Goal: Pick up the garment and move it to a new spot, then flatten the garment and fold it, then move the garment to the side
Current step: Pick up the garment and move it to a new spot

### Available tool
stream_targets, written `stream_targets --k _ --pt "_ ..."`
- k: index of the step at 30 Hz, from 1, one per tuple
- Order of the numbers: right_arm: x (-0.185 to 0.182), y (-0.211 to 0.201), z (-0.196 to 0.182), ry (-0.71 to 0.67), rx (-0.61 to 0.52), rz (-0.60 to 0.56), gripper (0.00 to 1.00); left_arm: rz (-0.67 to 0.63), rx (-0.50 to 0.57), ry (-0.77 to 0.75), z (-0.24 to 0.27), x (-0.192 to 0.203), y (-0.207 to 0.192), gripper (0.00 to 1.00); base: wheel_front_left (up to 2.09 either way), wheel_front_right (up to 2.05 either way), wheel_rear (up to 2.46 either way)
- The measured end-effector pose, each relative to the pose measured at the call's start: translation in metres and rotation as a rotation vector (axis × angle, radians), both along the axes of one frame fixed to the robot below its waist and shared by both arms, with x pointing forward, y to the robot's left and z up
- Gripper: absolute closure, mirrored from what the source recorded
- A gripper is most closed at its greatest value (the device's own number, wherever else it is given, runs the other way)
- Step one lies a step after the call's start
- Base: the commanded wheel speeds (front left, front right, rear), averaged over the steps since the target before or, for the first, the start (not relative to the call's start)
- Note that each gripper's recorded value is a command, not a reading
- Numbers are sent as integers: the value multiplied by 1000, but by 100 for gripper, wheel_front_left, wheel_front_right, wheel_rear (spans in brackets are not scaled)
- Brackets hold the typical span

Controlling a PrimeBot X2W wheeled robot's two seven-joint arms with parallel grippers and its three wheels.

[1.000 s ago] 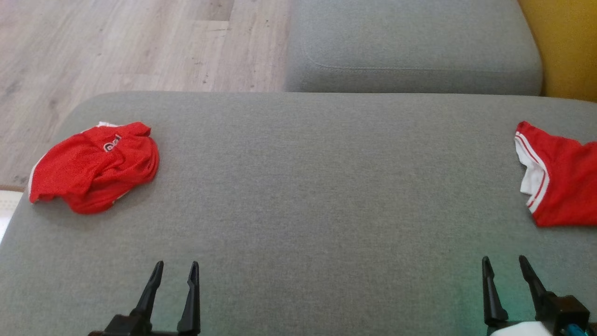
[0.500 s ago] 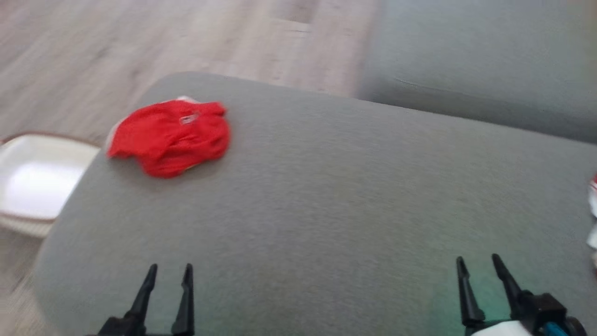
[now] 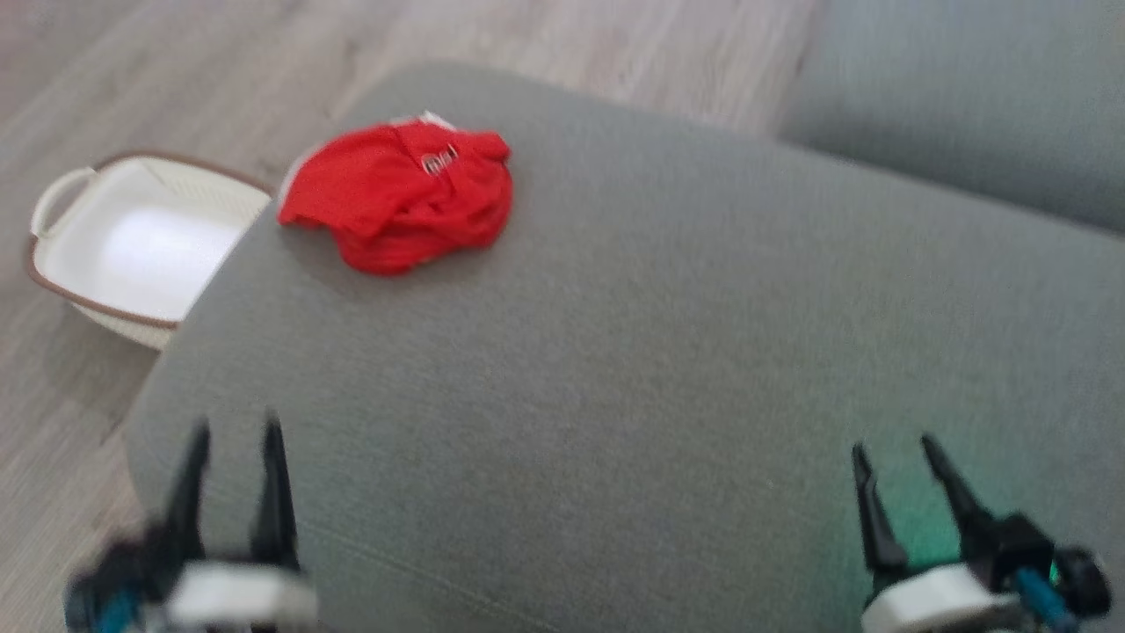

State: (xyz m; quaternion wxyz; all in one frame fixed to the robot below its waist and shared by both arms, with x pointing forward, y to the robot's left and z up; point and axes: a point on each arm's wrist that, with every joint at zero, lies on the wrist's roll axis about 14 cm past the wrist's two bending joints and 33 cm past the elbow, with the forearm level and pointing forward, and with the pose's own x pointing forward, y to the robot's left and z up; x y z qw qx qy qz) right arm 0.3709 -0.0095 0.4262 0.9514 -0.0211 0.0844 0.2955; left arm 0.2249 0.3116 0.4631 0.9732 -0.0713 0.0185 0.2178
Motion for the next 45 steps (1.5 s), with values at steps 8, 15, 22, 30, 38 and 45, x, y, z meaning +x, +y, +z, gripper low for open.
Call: stream_targets --k 8,15,22,30,38,45 --pt "54 -11 -11 -42 -54 -56 0 -169 82 -3 43 137 24 0 0 0 0" --pt "78 -29 -40 7 -111 -100 0 -230 12 240 -6 224 33 0 0 0 0" --pt "84 -64 -53 40 -159 -174 0 -256 -55 552 -87 246 25 0 0 0 0" --pt "79 -96 -49 46 -170 -262 0 -304 -81 652 -112 260 6 100 0 0 0" --pt "69 -99 -30 12 -112 -292 0 -416 -74 415 -36 293 -23 100 0 0 0" --pt "54 -104 -6 -19 -17 -331 0 -688 -227 148 52 286 -110 100 0 0 0"
